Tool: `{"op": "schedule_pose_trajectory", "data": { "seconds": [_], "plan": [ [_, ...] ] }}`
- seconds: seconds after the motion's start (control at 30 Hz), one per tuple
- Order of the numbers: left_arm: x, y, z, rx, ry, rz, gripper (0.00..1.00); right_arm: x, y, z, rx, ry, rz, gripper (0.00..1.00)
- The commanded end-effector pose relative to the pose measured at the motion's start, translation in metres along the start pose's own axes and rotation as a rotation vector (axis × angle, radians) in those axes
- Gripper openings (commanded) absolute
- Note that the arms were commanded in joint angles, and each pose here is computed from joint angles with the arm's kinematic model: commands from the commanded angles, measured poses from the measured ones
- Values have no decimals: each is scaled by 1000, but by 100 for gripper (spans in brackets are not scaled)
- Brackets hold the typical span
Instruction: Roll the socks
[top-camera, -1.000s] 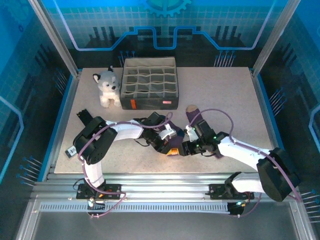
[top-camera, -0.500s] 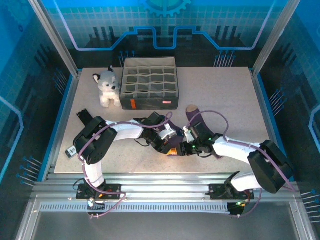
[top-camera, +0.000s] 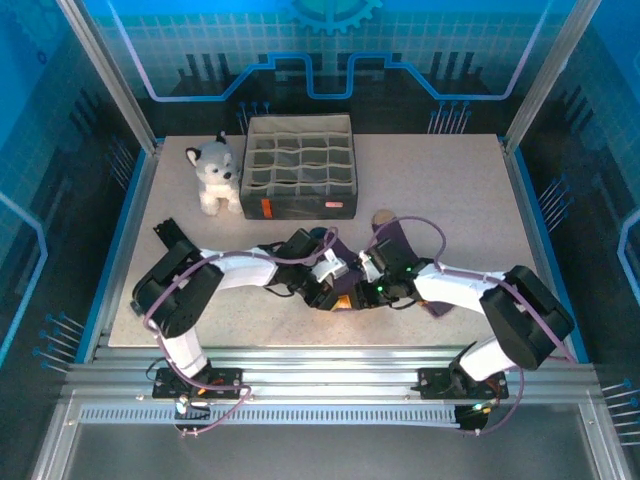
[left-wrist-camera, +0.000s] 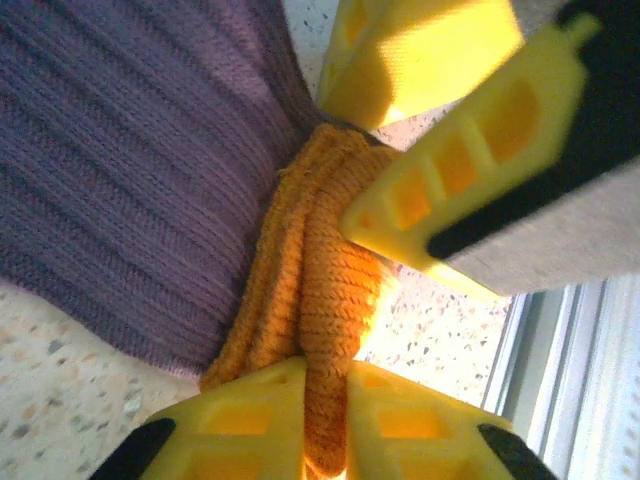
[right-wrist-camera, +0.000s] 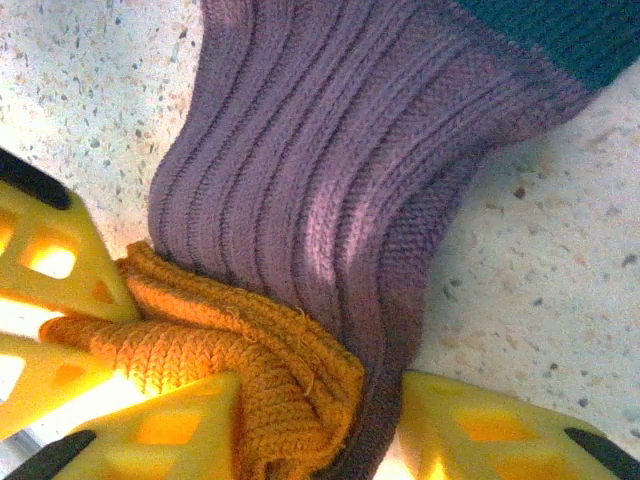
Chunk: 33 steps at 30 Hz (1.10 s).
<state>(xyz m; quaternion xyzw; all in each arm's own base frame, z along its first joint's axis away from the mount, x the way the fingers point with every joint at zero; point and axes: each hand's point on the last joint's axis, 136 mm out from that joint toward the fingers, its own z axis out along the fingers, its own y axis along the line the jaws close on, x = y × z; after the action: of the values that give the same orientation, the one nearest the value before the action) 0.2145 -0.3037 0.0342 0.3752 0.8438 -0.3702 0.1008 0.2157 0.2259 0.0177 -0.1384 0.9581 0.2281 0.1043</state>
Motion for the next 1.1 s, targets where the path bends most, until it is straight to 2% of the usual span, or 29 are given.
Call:
{"op": "schedule_pose_trajectory", "data": {
  "seconds": [0.0, 0.17, 0.27, 0.4, 0.5, 0.57, 0.67, 0.8, 1.07],
  "plan": [
    [-5, 1, -15, -65, -83, 109, 19, 24, -28, 13, 137, 111, 9, 39],
    [-9, -14, -28, -70, -193, 297, 24, 25, -30, 12, 155, 142, -6, 38],
    [0, -29, -25, -77, -202, 498, 24, 25, -30, 10, 160, 156, -13, 37],
    [7, -35, -17, -221, -238, 786, 23, 24, -29, 9, 150, 181, -17, 36],
    [3, -26, -14, -375, -238, 896, 22, 25, -28, 10, 140, 199, -13, 36],
    [0, -22, -12, -450, -238, 961, 26, 25, -27, 10, 130, 208, -13, 36],
    [-4, -18, -6, -534, -251, 1027, 31, 26, -26, 10, 126, 216, -12, 35],
    [-14, -12, -6, -603, -279, 1021, 37, 26, -26, 9, 125, 222, -10, 34],
    [-3, 3, 15, -588, -211, 987, 41, 27, -27, 7, 110, 231, -4, 33]
  ]
}}
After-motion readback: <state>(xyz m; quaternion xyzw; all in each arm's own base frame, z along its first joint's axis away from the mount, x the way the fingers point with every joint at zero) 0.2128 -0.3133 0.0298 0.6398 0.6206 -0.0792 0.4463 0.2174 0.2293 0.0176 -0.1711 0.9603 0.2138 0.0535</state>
